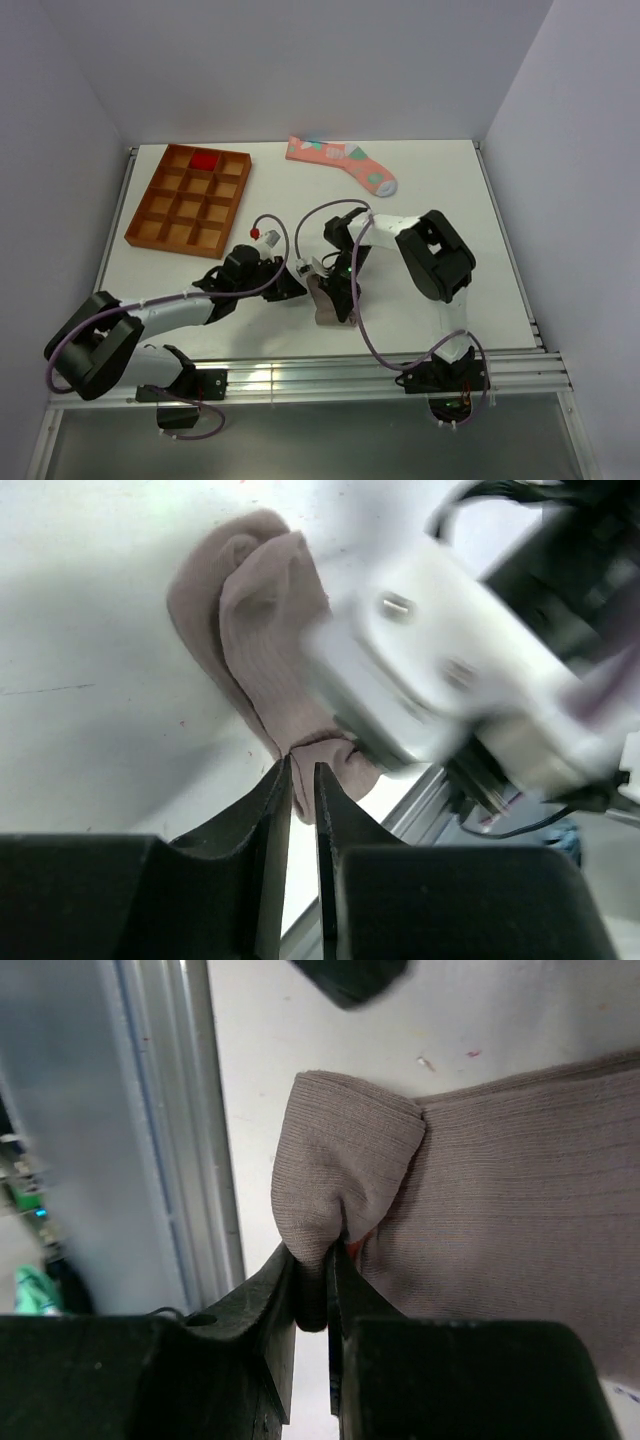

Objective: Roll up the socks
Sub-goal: Roll the sock at the center of the board.

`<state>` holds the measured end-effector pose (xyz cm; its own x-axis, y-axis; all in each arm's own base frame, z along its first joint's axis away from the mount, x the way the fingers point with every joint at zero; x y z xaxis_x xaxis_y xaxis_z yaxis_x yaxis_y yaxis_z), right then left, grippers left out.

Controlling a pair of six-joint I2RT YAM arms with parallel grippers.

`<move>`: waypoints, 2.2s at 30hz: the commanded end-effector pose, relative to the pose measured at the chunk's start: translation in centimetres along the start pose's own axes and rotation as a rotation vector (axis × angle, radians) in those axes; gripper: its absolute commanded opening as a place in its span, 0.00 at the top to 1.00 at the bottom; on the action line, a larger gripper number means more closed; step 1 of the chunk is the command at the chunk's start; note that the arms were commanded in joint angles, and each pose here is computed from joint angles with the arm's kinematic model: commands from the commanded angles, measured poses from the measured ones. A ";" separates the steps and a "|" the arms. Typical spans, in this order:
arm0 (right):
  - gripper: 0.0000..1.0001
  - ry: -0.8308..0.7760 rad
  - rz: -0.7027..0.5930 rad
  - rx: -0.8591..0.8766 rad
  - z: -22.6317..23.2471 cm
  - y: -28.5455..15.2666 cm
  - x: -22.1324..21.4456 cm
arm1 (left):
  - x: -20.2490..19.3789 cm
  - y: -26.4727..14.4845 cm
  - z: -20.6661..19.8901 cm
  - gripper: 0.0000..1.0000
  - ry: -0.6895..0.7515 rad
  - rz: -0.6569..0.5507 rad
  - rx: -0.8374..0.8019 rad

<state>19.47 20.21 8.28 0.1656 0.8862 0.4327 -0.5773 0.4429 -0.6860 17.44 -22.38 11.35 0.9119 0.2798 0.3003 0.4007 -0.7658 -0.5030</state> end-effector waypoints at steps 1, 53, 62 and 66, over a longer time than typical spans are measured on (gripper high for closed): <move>0.97 0.071 0.011 0.096 1.0 -0.4 0.3 | 0.4 -0.8 -0.8 0.80 0.168 -0.105 -0.022; 0.86 0.278 -0.055 -0.102 -2.8 -2.0 -1.3 | -5.8 6.5 -0.4 0.97 0.406 0.299 -0.204; 0.63 0.185 -0.227 -0.253 -0.7 -7.0 -0.4 | -7.0 7.4 1.9 1.00 0.284 0.396 -0.146; 0.60 0.167 -0.264 -0.340 -0.2 -8.5 -1.3 | -7.0 7.3 2.9 1.00 0.227 0.430 -0.131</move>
<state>23.43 15.91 11.63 0.4711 0.7763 0.4188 -0.3233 0.5937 -0.7369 15.98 -30.34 6.51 0.8852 -0.1363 0.4447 0.0555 -0.9183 -0.3920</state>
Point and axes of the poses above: each gripper's point midway between its finger pads, its own y axis out along the fingers, its own z axis along the line the jaws close on, x = y × z, the point moved 8 cm from there along -y, back along the fingers, and after that the axes turned 9 degrees about -y, right-handed, at the moved point
